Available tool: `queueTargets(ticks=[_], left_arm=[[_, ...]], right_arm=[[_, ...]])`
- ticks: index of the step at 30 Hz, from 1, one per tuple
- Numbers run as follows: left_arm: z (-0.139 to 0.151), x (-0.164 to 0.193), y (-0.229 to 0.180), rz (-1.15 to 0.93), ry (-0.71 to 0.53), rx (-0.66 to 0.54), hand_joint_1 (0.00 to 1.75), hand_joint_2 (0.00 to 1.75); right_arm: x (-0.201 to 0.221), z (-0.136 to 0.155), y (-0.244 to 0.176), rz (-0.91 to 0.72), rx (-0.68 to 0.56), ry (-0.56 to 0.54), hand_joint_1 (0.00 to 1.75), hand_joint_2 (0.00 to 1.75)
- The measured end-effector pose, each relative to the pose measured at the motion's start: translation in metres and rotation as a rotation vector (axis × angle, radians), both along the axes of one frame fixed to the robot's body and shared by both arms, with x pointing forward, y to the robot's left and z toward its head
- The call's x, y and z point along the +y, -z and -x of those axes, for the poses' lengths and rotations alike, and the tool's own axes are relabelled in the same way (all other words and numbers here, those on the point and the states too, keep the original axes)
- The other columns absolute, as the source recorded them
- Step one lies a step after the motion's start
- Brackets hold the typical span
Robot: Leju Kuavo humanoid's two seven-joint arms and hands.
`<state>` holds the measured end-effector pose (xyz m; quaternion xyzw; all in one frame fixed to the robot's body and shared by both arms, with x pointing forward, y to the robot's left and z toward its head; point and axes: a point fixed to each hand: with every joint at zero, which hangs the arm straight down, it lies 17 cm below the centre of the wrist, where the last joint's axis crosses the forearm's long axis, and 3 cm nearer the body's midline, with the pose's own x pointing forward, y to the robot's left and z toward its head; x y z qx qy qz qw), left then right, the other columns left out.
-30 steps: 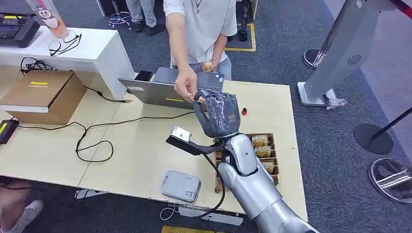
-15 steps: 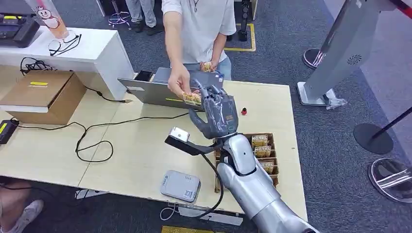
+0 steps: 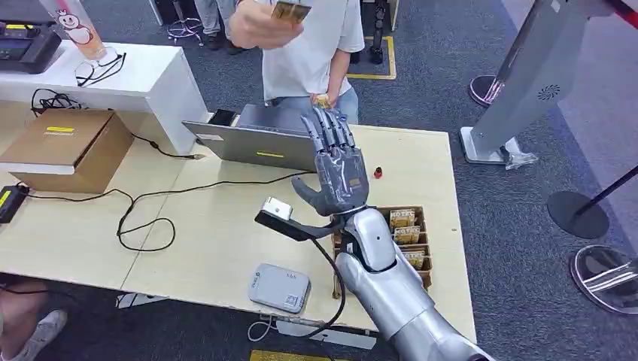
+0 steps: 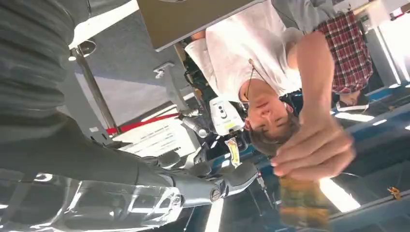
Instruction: Pass the card to the sensor for recognition and then transmit it.
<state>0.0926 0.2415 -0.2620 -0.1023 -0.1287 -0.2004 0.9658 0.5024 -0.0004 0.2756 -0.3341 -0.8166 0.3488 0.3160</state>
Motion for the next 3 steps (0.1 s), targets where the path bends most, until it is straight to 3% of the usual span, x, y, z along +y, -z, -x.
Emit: queueTargets(ticks=[3], left_arm=[[-0.0001,0.0001,0.0000,0.000,-0.001,0.000,0.00,0.00]], right_arm=[[0.0004,0.0001,0.0002,0.000,0.001,0.000,0.00,1.75]])
